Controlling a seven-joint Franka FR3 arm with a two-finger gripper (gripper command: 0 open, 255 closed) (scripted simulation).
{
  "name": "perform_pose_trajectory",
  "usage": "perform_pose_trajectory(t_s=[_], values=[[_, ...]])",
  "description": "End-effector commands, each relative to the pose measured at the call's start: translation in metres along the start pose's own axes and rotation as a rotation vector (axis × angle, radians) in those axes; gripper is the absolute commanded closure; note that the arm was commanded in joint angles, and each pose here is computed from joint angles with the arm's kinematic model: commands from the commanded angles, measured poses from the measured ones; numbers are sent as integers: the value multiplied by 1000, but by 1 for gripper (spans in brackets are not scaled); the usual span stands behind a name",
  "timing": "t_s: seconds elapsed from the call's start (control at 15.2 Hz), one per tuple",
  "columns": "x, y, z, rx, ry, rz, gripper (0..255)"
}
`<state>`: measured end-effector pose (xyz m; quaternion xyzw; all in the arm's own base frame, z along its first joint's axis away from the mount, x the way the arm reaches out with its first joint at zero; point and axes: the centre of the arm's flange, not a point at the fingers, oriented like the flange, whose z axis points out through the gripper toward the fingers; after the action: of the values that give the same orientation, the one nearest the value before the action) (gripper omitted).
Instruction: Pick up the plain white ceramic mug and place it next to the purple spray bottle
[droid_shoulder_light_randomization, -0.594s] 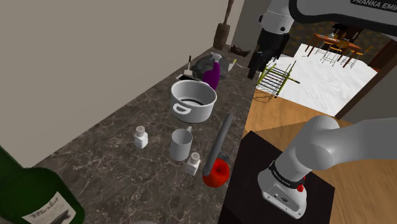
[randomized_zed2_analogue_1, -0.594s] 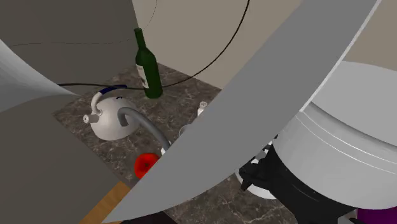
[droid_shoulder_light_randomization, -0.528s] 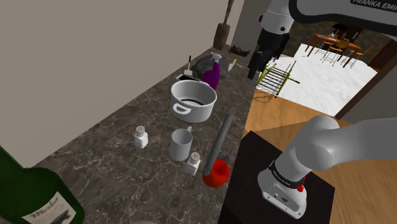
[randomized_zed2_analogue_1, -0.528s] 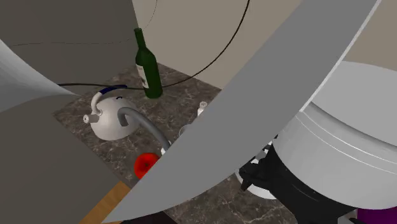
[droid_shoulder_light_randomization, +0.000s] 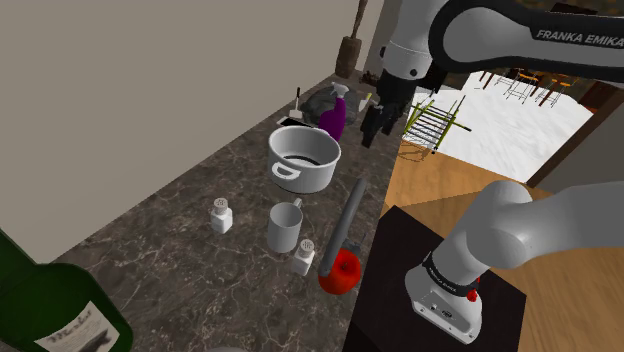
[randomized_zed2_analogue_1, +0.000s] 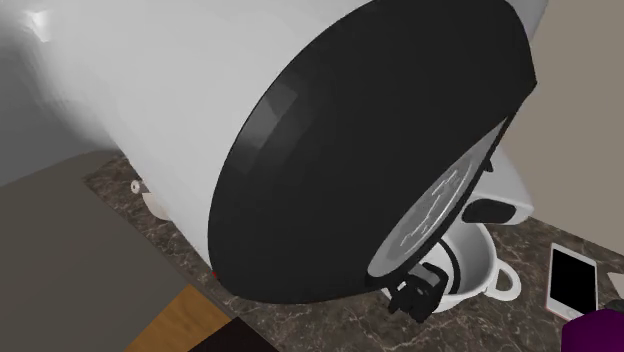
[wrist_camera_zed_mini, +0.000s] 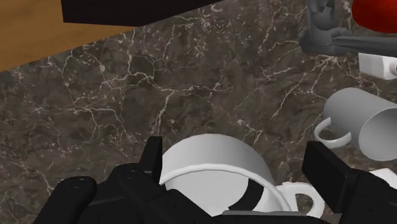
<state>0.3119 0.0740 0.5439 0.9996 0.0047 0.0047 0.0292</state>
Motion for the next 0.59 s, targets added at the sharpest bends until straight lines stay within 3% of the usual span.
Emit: perform_pose_trajectory(t_s=[0.0, 0.53], values=[[4, -21, 10, 5, 6, 7, 0], [16, -114, 53, 23, 27, 28, 0]])
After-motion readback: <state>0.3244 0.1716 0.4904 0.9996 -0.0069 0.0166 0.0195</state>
